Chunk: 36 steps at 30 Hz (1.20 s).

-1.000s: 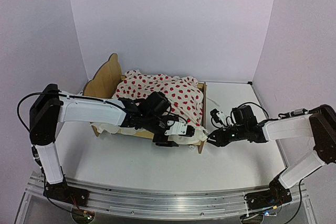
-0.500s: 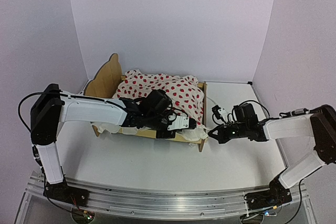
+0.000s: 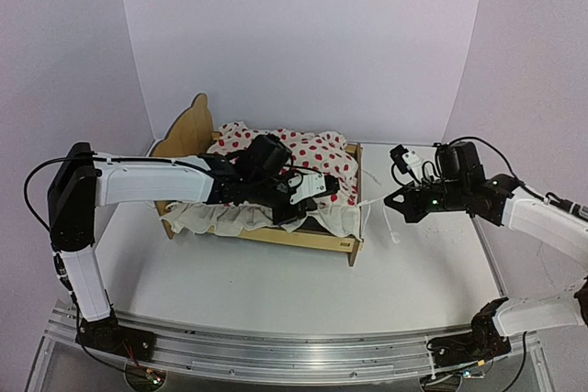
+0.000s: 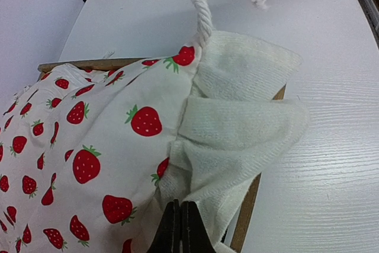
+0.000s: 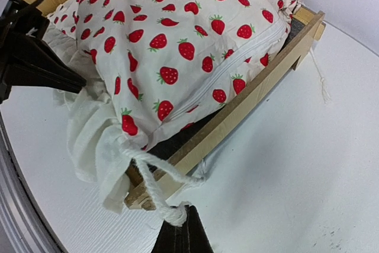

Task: Set up the pet bed

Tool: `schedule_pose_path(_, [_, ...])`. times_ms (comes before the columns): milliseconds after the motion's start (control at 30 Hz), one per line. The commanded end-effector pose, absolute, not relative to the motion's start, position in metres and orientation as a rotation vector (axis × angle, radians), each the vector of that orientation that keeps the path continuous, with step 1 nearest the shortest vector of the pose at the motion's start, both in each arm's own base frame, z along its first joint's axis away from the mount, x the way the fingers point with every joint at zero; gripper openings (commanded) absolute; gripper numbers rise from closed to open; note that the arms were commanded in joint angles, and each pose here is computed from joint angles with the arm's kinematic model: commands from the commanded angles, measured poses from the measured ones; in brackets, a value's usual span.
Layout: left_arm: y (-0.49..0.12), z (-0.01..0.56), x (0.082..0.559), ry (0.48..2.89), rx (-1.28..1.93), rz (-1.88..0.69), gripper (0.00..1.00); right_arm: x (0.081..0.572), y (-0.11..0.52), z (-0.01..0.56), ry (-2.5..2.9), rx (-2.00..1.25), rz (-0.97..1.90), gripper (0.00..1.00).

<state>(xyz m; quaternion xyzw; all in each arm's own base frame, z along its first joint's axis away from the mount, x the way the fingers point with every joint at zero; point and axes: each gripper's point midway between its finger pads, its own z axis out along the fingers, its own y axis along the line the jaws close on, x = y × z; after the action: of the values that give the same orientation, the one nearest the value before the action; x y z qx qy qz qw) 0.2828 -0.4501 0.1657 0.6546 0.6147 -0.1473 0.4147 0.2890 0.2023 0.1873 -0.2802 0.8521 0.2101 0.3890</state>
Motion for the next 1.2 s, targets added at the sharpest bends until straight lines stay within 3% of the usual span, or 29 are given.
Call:
schedule_pose_path(0, [-0.448, 0.221, 0.288, 1.512, 1.541, -0.437, 0.0, 0.262, 0.205, 0.204, 2.255, -0.783, 0.63, 0.0])
schedule_pose_path(300, [-0.423, 0.223, 0.3, 1.579, 1.505, -0.454, 0.0, 0.202, 0.258, 0.256, 2.271, -0.812, 1.258, 0.0])
schedule_pose_path(500, [-0.414, 0.221, 0.306, 1.595, 1.499, -0.448, 0.0, 0.165, 0.301, 0.225, 2.459, -0.886, 1.4, 0.0])
schedule_pose_path(633, [-0.409, 0.218, 0.308, 1.601, 1.504, -0.436, 0.0, 0.166, 0.322, 0.188, 2.592, -0.857, 1.311, 0.01])
schedule_pose_path(767, [-0.401, 0.209, 0.308, 1.605, 1.515, -0.413, 0.0, 0.189, 0.318, 0.161, 2.676, -0.759, 1.103, 0.28])
schedule_pose_path(933, [-0.39, 0.196, 0.31, 1.602, 1.536, -0.368, 0.0, 0.214, 0.287, 0.178, 2.557, -0.719, 0.858, 0.41])
schedule_pose_path(1067, [-0.385, 0.189, 0.31, 1.6, 1.547, -0.353, 0.0, 0.235, 0.253, 0.199, 2.48, -0.597, 0.807, 0.44])
schedule_pose_path(1167, [-0.385, 0.189, 0.311, 1.602, 1.541, -0.354, 0.0, 0.256, 0.216, 0.183, 2.485, -0.502, 0.665, 0.39])
